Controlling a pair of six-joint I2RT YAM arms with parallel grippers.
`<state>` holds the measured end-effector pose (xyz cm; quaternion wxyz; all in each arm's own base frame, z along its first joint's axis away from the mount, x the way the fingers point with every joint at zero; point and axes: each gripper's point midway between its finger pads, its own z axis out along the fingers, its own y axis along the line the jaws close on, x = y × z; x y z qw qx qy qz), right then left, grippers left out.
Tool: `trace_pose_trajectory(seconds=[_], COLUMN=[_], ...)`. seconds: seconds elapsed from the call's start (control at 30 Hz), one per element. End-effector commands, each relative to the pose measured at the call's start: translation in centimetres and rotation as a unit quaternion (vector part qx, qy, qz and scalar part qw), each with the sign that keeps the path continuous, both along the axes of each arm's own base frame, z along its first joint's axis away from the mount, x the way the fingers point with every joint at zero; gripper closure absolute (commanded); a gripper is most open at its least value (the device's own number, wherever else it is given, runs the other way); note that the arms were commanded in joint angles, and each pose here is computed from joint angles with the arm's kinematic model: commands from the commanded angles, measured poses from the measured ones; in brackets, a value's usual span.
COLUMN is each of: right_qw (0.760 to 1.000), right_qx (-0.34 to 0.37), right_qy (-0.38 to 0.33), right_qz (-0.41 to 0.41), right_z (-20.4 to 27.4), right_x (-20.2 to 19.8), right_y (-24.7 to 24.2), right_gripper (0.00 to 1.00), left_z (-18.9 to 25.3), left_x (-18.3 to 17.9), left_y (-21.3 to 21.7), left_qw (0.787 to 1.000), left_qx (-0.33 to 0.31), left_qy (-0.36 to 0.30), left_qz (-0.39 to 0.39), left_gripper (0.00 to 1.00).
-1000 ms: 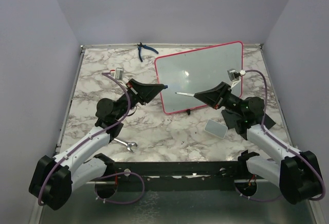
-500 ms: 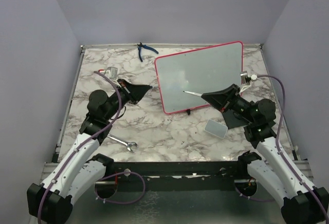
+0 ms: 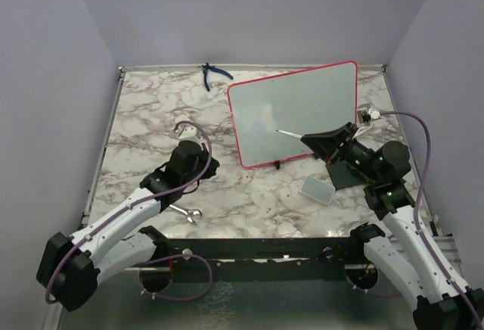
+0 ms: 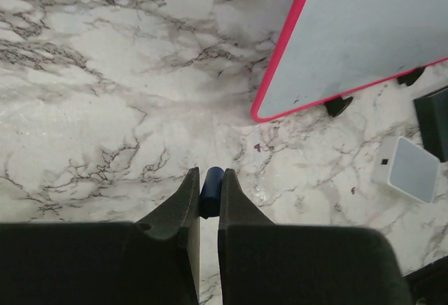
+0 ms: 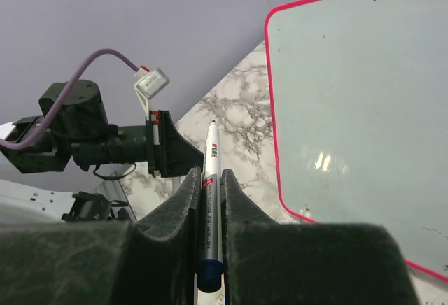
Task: Write a sentence on the whiteboard
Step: Place the pen cap at the center of the board.
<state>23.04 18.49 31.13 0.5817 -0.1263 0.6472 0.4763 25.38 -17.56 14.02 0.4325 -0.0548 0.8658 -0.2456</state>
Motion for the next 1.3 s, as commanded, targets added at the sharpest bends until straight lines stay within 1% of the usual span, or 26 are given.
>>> trace_pose_trajectory(seconds=[0.0,0.1,0.2,0.37,0.53,0.73,0.8,0.83,0.87,1.07,1.17,1.27], right_qw=[1.000,1.000,1.000,0.999,0.999,0.999,0.999,0.999,0.998,0.998,0.997,0.996], right_qx=[-0.015,-0.014,-0.020,-0.028,-0.031,-0.031,-0.034,-0.036,-0.038,-0.052,-0.058,-0.063], right_qy=[-0.001,-0.003,0.001,0.011,0.017,0.027,0.028,0.030,0.032,0.027,0.018,0.000], right_qz=[-0.017,-0.014,-0.013,-0.013,-0.028,-0.029,-0.028,-0.029,-0.029,-0.036,-0.049,-0.069], right_z=[-0.7,-0.7,-1.1,-2.0,-2.7,-3.3,-3.6,-3.8,-3.9,-4.2,-3.8,-3.0], right_x=[0.6,0.5,0.6,1.1,1.6,2.0,2.1,2.2,2.2,2.5,2.9,3.3], right_y=[-0.4,-0.3,-0.3,-0.2,-0.5,-0.3,-0.1,0.0,0.1,0.9,1.1,1.2], right_gripper=[0.99,0.99,0.99,0.99,0.99,0.99,0.99,0.99,0.99,0.99,0.99,1.00], left_z=[-4.2,-5.3,-5.9,-8.2,-9.1,-10.7,-10.5,-10.2,-10.0,-7.7,-5.4,-1.8], left_x=[-0.5,-0.6,-0.8,-1.7,-1.8,-2.2,-2.0,-2.0,-1.9,-1.1,-0.1,1.5], left_y=[0.7,0.3,-0.6,-1.6,-1.8,-2.0,-1.9,-2.0,-2.0,-0.9,-0.3,-0.2], left_qw=[0.996,0.995,0.996,0.996,0.995,0.991,0.991,0.992,0.992,0.992,0.994,0.998], left_qx=[0.080,0.092,0.072,0.053,0.061,0.078,0.077,0.076,0.077,0.090,0.083,0.057], left_qy=[0.034,0.043,0.044,0.074,0.080,0.105,0.100,0.097,0.094,0.082,0.066,0.033], left_qz=[0.032,0.026,0.014,-0.007,-0.019,-0.032,-0.030,-0.031,-0.032,-0.022,-0.015,-0.021], left_gripper=[1.00,1.00,1.00,1.00,0.87,0.75,0.68,0.62,0.56,0.32,0.27,0.23])
